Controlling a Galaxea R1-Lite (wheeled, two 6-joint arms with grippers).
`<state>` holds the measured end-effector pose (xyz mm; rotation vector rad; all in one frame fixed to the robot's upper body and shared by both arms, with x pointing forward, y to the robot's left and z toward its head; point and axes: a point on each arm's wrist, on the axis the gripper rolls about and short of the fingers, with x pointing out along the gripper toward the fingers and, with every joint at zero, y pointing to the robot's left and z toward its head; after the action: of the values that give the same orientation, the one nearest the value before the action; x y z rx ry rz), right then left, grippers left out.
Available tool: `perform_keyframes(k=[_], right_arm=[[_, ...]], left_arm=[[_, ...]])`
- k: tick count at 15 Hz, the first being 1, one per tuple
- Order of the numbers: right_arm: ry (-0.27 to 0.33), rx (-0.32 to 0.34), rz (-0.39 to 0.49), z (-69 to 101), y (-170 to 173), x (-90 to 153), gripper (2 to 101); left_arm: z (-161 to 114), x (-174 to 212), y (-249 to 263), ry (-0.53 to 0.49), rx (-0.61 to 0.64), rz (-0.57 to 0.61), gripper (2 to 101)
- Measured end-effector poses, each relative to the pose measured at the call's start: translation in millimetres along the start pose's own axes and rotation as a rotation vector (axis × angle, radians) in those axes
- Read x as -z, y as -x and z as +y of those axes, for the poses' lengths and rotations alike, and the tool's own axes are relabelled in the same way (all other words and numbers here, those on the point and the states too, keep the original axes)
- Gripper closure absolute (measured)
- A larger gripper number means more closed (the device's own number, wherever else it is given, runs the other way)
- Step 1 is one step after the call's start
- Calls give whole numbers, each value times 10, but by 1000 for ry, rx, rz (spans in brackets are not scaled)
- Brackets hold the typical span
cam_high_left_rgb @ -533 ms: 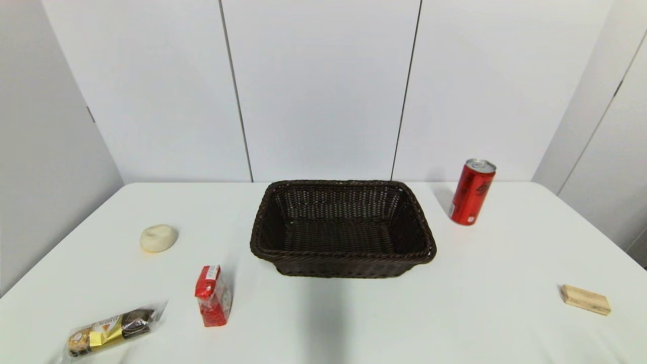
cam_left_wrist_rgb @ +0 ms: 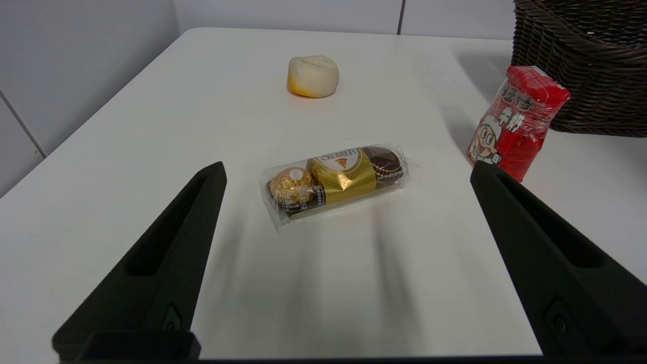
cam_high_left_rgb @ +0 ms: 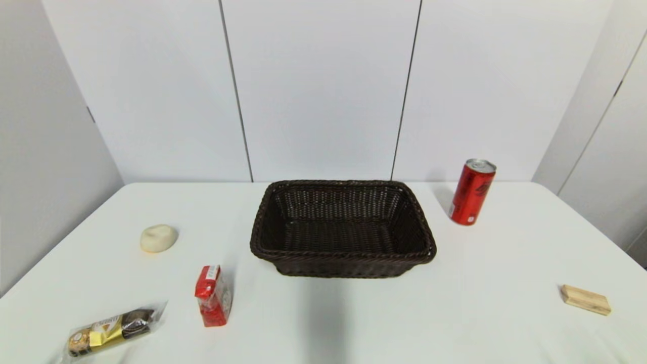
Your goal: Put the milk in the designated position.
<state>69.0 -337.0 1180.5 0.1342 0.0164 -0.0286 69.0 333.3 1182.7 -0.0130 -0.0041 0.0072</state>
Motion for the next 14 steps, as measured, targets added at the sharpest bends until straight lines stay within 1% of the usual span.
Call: perform_keyframes(k=[10, 12, 14], right_arm=[[0, 0, 0, 0, 0, 0, 43], [0, 0, 0, 0, 0, 0, 43], [0, 0, 0, 0, 0, 0, 43]], left_arm=[[0, 0, 0, -1, -1, 0, 53], [0, -15, 4, -18, -2, -1, 53], [-3, -131, 15, -61, 2, -16, 53]])
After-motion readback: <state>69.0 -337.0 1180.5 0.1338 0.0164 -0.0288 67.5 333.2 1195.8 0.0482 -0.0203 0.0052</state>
